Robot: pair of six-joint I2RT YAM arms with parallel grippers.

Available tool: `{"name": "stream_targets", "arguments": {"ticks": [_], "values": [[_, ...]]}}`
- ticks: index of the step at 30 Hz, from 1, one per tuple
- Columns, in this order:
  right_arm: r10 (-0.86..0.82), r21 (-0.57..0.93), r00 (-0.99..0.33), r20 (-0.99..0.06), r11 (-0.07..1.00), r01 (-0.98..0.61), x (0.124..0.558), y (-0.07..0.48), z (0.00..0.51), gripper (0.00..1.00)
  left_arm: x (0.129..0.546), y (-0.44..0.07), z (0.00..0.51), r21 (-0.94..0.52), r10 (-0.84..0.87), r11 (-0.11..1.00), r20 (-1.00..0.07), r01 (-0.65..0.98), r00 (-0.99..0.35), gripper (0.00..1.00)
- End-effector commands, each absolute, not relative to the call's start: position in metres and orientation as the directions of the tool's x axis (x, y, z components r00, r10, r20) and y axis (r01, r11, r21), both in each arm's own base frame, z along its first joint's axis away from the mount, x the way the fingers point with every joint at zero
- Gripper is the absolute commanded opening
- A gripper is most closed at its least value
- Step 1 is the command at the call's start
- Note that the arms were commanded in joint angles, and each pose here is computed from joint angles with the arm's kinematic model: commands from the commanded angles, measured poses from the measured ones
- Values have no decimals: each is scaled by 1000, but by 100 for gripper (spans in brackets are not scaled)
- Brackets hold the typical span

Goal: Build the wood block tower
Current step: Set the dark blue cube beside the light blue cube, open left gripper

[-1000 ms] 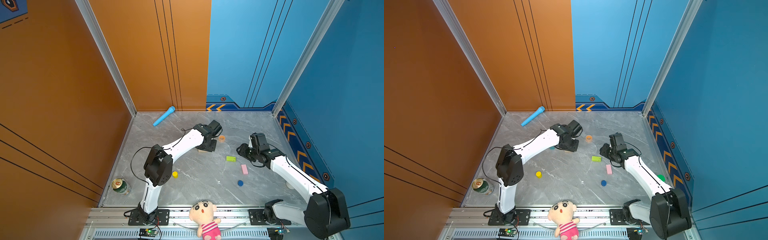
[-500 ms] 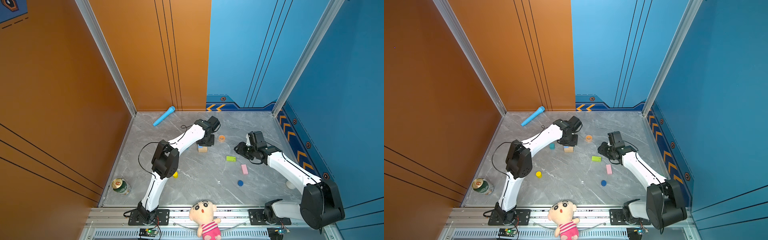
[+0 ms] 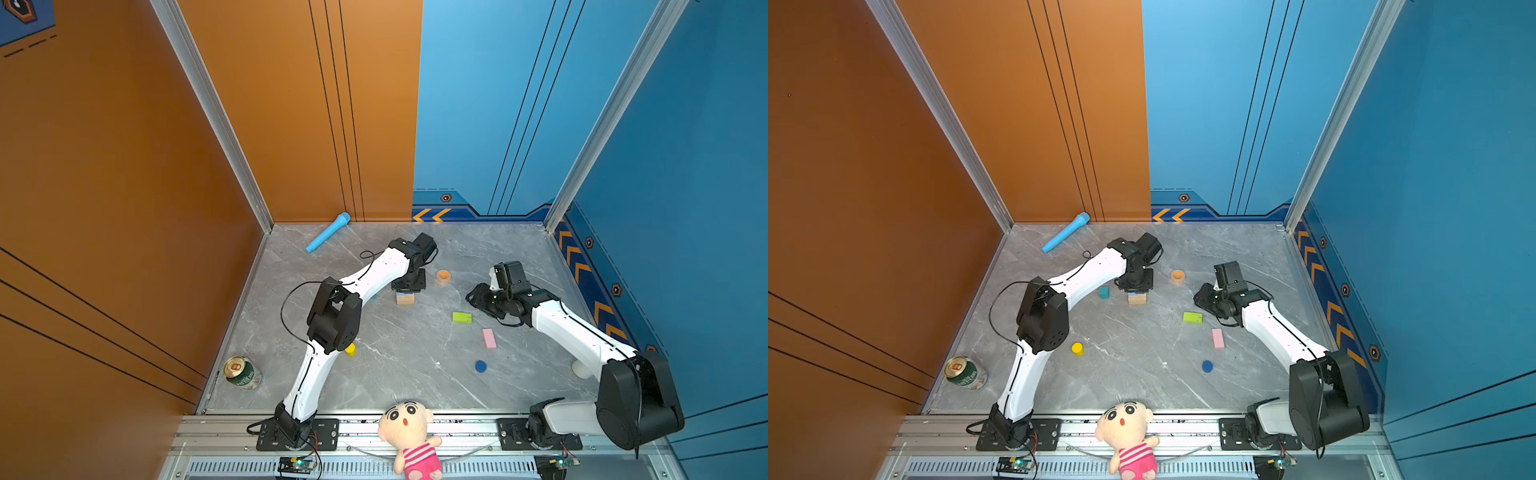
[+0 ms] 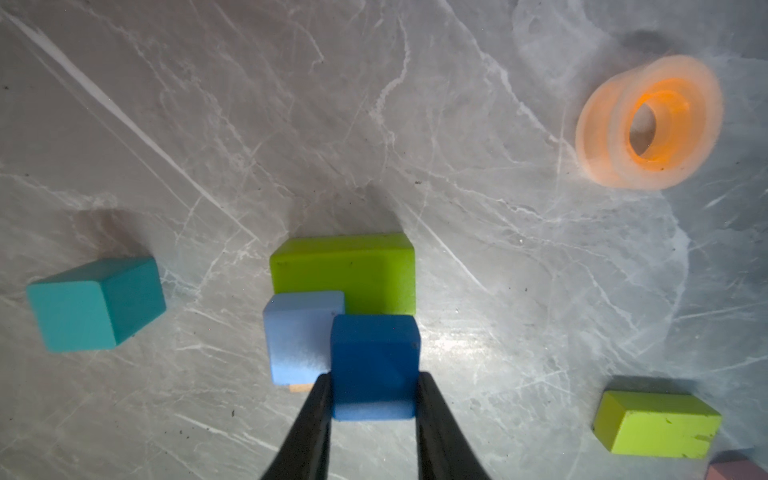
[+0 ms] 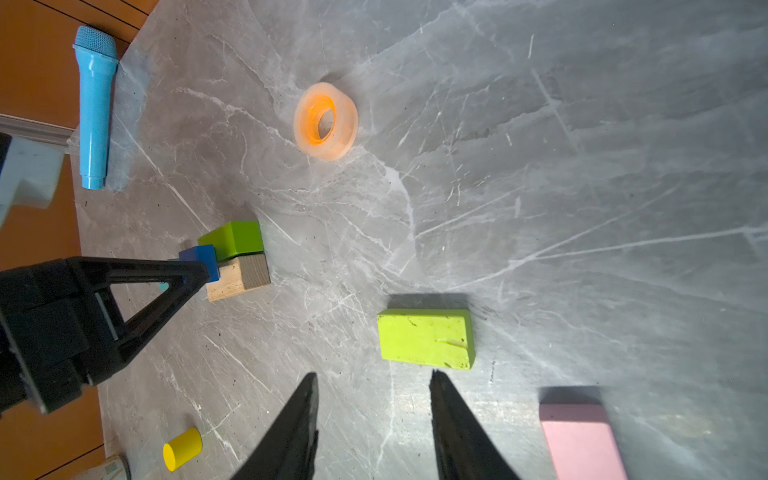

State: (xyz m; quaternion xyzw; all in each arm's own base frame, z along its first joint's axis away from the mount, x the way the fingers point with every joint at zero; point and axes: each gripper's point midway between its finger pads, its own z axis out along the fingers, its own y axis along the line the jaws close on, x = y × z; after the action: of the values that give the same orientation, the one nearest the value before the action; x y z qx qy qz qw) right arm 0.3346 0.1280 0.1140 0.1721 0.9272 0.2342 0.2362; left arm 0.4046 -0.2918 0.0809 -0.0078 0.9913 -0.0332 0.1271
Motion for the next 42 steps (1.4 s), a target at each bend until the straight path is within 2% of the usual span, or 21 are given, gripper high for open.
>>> {"name": "stream_targets", "arguments": {"ticks": [1,15,24,42], "values": [[422,530,-826,-374,828,182,343,130,123,46,406,-290,78,-63,-41,998,-232,-27,-972,0],[420,531,-829,-369,827,183,344,130,120,46,406,-290,74,-64,-44,998,-223,-30,-974,1],[419,530,-831,-366,828,184,344,131,119,46,406,-291,75,-66,-43,997,-226,-29,-973,14],[418,529,-832,-364,828,184,343,130,119,46,406,-292,75,-67,-44,997,-228,-29,-973,28]]}}
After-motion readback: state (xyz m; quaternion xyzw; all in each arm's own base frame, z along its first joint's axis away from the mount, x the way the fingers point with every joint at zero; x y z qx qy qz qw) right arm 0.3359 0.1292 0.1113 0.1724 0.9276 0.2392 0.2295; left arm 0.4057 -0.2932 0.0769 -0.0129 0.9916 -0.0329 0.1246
